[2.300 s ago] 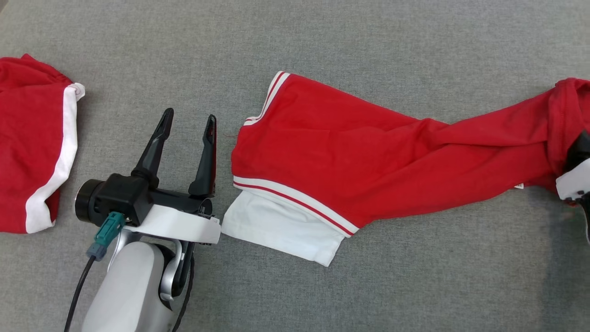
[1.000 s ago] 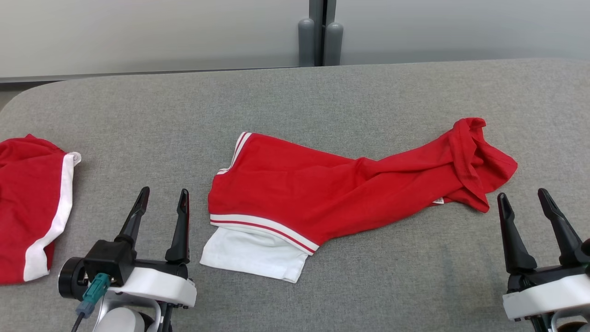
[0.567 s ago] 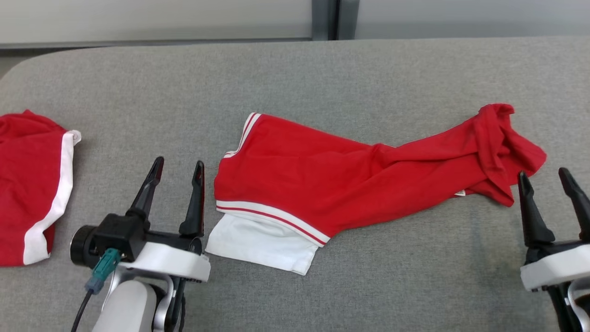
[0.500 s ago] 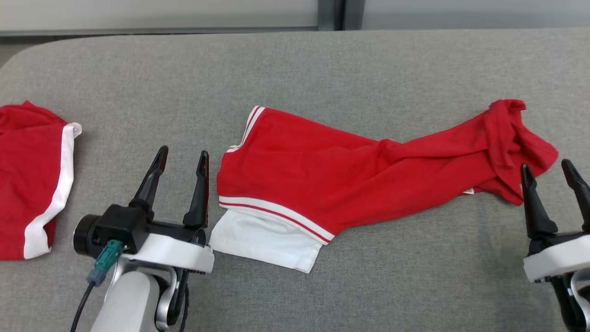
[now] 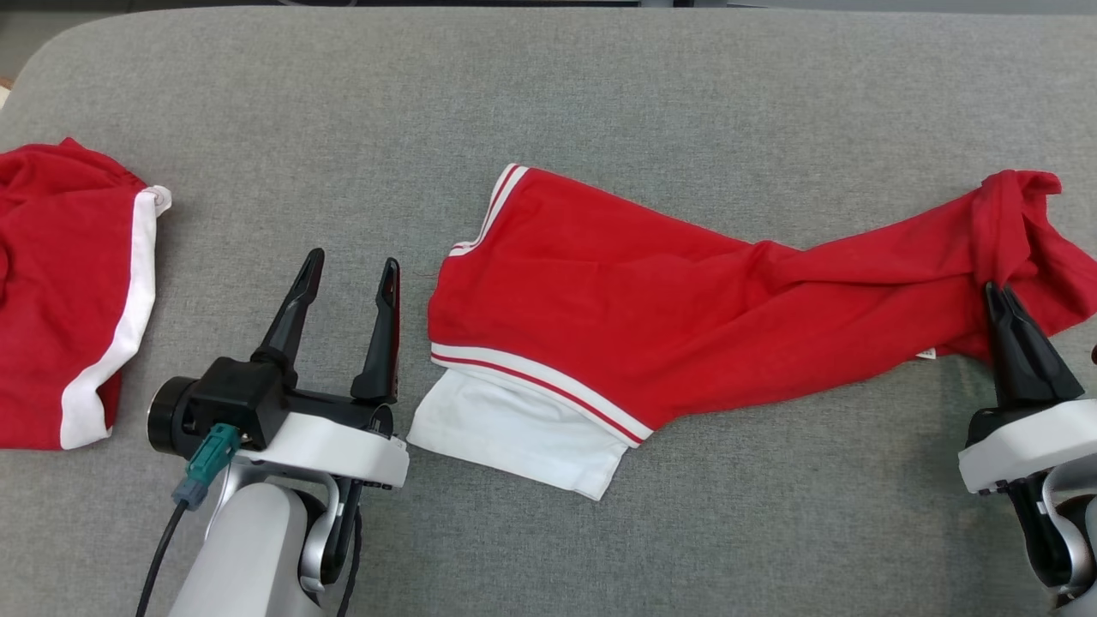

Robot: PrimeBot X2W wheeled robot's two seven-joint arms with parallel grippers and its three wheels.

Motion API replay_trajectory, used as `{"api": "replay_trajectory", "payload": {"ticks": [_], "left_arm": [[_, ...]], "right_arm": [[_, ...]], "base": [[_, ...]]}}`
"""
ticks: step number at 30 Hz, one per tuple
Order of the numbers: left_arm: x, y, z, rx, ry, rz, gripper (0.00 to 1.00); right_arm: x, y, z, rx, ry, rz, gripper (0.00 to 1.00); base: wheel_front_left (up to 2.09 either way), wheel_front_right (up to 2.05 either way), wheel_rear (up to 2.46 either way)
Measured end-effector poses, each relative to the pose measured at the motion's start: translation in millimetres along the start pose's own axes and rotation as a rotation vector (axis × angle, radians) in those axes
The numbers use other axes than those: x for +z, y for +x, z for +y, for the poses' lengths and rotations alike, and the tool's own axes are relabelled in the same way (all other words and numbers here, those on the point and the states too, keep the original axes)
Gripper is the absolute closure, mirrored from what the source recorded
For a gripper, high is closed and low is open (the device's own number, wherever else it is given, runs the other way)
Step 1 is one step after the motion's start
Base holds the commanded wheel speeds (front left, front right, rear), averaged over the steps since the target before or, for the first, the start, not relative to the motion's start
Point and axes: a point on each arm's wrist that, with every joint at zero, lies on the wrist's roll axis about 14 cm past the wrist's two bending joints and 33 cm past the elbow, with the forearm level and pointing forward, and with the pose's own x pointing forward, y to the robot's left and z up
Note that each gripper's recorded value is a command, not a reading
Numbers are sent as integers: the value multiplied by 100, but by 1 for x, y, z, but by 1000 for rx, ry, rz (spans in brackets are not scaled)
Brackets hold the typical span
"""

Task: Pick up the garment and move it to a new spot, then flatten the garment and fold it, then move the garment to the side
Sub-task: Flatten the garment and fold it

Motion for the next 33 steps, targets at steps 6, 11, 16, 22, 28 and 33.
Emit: {"api": "replay_trajectory", "payload": {"ticks": [6, 11, 16, 22, 28, 33], "left_arm": [[9, 3, -6, -20, 6, -28, 0], [13, 4, -10, -34, 6, -41, 0], [16, 5, -16, -49, 0, -51, 0], [16, 4, -17, -50, -2, -51, 0], [16, 3, -14, -39, -11, -52, 0], [11, 4, -8, -20, -12, -40, 0]], "right_arm": [[32, -19, -2, -14, 9, -126, 100], [54, -49, -2, -37, 15, -203, 100], [80, -75, -7, -66, -4, -259, 100], [103, -84, -10, -78, -27, -291, 100], [103, -65, -11, -60, -18, -269, 100], [89, -35, -17, -44, -1, -218, 100]], "base": [[0, 0, 0], [0, 0, 0], [0, 0, 0], [0, 0, 0], [0, 0, 0], [0, 0, 0]]}}
